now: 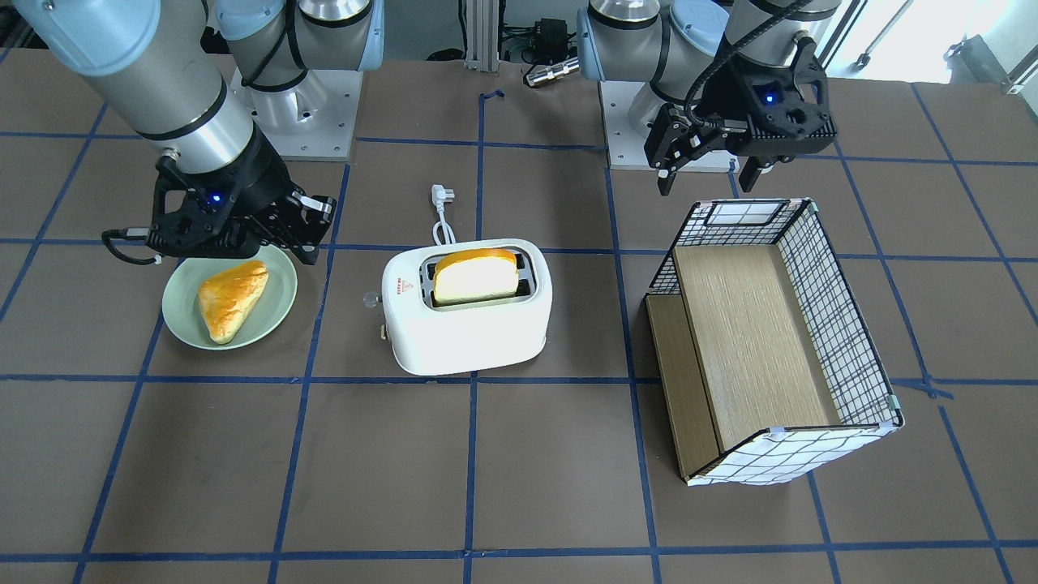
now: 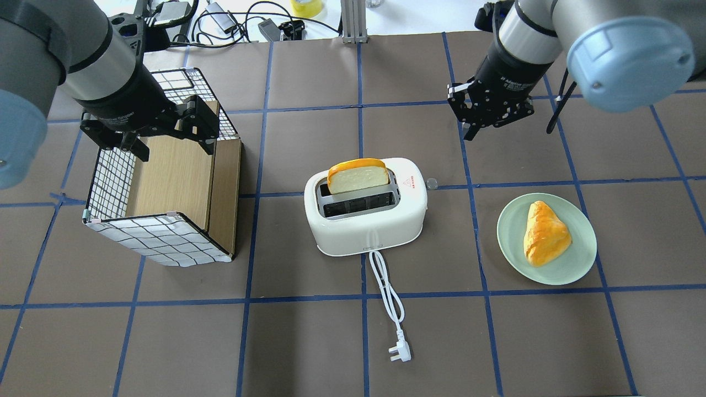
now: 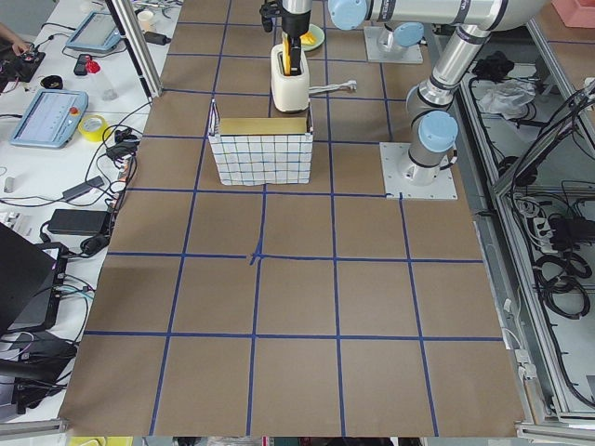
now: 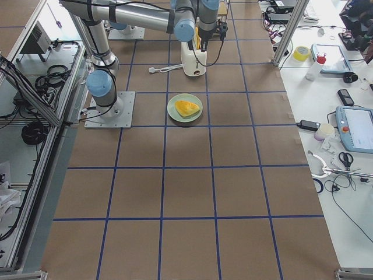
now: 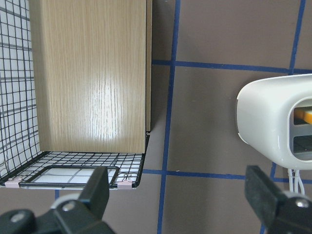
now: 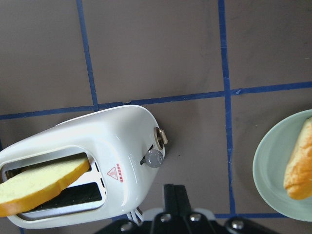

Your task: Press toaster with right arm

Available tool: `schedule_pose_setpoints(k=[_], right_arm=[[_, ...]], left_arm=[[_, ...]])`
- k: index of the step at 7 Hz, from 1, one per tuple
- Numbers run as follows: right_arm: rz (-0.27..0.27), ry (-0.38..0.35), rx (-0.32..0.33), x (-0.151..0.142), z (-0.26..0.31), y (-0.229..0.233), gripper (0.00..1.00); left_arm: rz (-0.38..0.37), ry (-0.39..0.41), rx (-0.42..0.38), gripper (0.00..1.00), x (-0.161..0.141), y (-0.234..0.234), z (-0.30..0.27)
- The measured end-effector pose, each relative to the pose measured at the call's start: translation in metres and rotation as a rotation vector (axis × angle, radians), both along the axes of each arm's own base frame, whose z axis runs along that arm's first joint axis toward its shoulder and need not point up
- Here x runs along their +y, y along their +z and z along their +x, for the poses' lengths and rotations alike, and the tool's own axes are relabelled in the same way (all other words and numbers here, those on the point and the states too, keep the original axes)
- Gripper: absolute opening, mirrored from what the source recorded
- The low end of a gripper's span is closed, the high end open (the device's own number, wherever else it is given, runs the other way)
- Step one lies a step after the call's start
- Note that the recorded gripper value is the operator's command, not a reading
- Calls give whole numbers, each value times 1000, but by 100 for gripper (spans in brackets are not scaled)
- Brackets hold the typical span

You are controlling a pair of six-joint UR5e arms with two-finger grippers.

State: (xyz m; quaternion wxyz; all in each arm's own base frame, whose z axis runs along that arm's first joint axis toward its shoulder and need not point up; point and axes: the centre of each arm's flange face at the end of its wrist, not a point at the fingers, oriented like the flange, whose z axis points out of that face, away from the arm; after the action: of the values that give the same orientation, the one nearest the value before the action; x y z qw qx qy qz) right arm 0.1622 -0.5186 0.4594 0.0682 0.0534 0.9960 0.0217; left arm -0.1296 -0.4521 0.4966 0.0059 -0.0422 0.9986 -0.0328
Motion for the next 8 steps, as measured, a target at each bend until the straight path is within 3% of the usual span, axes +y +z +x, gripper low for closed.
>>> schedule_pose_setpoints(k=[2, 3, 4, 5, 6, 8], right_arm=[[21, -25, 69, 2, -4, 36, 0], [22, -51, 80, 2, -5, 41, 29], [7, -64, 93, 0, -6, 43, 76], [-39, -64, 117, -6, -9, 45, 98], [-97, -57, 149, -12, -12, 48, 100], [-150, -44, 178, -18, -15, 51, 100]], left_arm=[[0, 0, 0, 100, 0, 0, 0], [0, 0, 0, 100, 0, 0, 0], [0, 0, 0, 100, 0, 0, 0], [0, 0, 0, 100, 0, 0, 0], [0, 0, 0, 100, 0, 0, 0], [0, 0, -1, 100, 0, 0, 0]])
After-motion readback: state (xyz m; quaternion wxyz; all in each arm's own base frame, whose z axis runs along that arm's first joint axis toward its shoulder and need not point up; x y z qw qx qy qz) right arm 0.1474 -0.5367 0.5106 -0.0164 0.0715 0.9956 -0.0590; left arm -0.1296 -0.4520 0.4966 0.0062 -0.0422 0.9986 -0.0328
